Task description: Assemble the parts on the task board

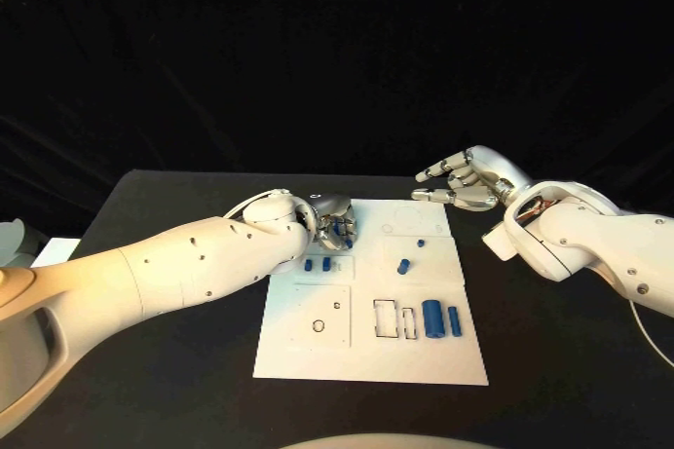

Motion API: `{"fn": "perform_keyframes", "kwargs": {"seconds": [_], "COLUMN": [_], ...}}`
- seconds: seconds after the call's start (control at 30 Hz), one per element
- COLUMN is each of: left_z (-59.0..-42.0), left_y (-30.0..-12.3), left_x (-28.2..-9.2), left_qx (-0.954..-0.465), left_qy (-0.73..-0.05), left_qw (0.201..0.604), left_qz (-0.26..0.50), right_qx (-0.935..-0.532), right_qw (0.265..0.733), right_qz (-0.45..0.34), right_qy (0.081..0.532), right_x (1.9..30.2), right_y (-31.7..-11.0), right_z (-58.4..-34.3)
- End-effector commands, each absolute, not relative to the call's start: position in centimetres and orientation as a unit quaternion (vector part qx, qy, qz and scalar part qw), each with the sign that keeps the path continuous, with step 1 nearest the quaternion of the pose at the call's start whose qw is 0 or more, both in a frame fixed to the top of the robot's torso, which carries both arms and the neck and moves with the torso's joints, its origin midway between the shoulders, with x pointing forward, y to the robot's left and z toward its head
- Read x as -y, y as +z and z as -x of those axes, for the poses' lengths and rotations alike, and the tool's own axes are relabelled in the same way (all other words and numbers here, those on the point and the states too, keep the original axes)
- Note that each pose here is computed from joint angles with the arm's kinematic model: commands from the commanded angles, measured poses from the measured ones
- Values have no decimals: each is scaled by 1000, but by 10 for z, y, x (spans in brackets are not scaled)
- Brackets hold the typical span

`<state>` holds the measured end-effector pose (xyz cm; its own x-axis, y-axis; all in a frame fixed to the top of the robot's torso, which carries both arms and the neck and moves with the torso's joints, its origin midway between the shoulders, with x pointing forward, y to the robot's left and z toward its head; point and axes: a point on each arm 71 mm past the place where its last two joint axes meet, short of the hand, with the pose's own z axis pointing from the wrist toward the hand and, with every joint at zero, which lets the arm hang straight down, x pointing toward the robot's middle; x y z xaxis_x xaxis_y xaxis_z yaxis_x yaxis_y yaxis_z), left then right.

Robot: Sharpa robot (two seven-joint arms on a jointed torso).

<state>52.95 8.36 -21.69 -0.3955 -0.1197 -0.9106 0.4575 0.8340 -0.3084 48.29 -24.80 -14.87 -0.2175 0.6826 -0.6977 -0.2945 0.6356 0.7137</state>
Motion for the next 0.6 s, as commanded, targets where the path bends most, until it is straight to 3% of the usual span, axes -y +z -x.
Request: {"fn": "perform_keyframes", "kwargs": {"seconds": [0.03, 0.3, 0.6], "left_z": [-529, -527, -520], "left_y": [-211, -199, -193], "left_x": [-87, -105, -138], "left_qx": [-776, -766, -781], "left_qy": [-292, -319, -312], "left_qw": [554, 557, 541], "left_qz": [-75, -25, 8], "right_qx": [-671, -671, -672], "right_qw": [605, 605, 605], "right_qz": [-139, -139, -141], "right_qy": [406, 405, 404], "right_x": [246, 247, 247], "right_y": [-149, -149, -150], "right_z": [-482, -483, -483]}}
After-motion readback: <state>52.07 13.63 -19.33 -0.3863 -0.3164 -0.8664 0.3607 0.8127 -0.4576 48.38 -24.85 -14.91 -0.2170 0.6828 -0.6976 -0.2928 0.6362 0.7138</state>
